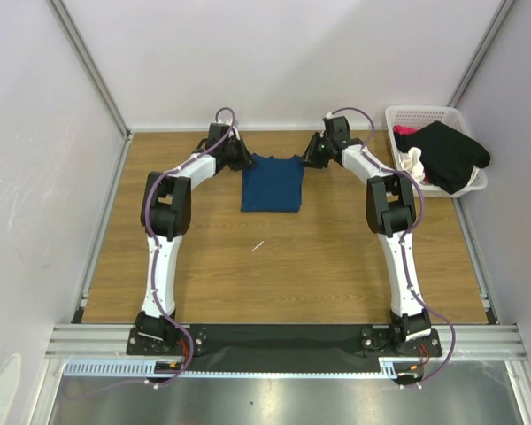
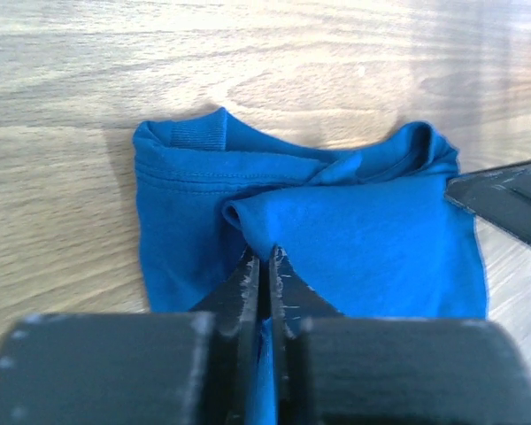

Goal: Fold and stack the t-shirts
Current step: Neatly place the folded tshirt to the corner

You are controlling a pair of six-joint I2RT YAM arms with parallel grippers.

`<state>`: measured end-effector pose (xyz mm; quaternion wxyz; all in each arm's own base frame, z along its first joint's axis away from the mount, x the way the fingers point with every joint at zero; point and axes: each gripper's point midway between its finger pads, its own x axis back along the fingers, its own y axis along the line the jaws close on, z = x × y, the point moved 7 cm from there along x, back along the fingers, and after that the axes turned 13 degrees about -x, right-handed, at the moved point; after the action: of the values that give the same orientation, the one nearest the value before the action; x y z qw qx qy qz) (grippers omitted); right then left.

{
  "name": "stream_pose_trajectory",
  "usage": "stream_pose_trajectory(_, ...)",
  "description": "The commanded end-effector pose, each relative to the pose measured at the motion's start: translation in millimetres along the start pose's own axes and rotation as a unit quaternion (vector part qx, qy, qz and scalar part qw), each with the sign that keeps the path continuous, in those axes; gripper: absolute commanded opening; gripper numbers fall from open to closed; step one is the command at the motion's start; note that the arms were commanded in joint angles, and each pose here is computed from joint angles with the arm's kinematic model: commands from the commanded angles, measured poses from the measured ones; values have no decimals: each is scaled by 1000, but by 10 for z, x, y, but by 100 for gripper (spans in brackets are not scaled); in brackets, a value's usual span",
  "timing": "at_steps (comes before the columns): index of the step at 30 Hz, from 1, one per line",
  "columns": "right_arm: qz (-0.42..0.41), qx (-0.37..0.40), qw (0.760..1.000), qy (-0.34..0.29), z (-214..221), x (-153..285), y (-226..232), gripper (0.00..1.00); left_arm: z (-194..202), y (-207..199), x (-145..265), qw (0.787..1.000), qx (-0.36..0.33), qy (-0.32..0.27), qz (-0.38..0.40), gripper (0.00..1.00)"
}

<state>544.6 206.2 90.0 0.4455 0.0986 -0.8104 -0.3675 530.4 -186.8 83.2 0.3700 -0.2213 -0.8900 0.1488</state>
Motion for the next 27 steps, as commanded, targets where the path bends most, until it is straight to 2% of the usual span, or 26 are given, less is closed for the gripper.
stream_pose_trajectory(1, -30, 13, 999, -23, -125, 78, 243, 24, -300, -145, 55, 998, -18, -52, 26, 0)
stream_pose_trajectory(4, -40, 23, 998, -31, -149, 174, 364, 10, -374, -206, 150, 997, -26, -72, 33, 0)
stream_pose_trajectory(7, -51, 30, 997, -41, -199, 293, 490, 5, -461, -273, 267, 995, -30, -85, 36, 1)
stream_pose_trajectory(9, -57, 34, 997, -43, -200, 342, 559, 4, -561, -324, 320, 993, -37, -106, 42, 0)
stream_pose_trajectory(21, -79, 75, 991, -76, -262, 766, 966, 5, -766, -565, 642, 987, -44, -131, 77, 0)
stream_pose_trajectory(27, -93, 82, 987, -98, -363, 778, 1045, 6, -904, -564, 663, 986, -41, -150, 65, 1)
